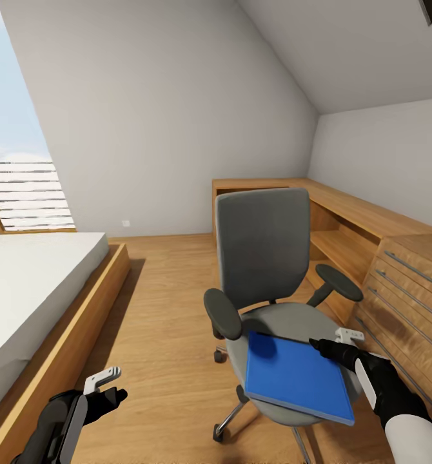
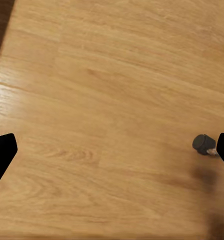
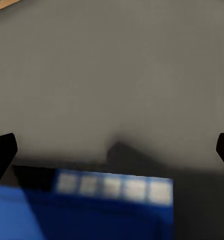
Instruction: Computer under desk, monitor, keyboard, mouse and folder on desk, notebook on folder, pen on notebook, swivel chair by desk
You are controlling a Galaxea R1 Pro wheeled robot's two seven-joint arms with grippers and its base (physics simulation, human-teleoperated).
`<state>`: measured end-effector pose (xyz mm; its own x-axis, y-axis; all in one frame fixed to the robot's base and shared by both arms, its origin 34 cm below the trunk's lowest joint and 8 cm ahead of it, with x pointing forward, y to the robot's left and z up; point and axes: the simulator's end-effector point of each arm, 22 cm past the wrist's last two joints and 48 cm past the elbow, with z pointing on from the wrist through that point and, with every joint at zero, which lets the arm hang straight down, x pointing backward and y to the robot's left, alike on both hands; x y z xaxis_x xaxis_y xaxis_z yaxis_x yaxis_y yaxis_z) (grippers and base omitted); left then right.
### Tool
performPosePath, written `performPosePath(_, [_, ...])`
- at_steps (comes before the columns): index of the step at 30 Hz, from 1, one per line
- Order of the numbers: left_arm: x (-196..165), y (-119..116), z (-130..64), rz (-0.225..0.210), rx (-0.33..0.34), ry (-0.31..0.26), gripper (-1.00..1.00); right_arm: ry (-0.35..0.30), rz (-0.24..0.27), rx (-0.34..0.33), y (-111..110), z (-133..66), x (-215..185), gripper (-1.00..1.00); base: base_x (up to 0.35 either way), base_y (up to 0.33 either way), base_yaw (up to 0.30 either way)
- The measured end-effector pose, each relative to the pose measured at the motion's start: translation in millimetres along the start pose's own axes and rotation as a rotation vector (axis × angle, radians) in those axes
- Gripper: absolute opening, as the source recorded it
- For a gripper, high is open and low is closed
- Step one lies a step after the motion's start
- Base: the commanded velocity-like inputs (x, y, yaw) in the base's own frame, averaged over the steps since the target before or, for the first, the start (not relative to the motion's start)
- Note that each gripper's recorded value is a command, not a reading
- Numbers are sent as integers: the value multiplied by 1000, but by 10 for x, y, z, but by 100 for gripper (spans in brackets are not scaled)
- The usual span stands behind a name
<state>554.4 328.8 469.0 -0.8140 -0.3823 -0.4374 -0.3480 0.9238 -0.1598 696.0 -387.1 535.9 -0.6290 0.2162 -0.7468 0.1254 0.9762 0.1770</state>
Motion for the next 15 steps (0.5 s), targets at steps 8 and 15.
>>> performPosePath(8, [-1, 2, 0, 0, -1, 0, 100, 1, 0, 0, 2, 0, 2, 100, -9, 0, 0])
performPosePath(15, [1, -1, 1, 0, 0, 0, 100, 0, 1, 0, -3, 0, 3, 100, -138, 0, 0])
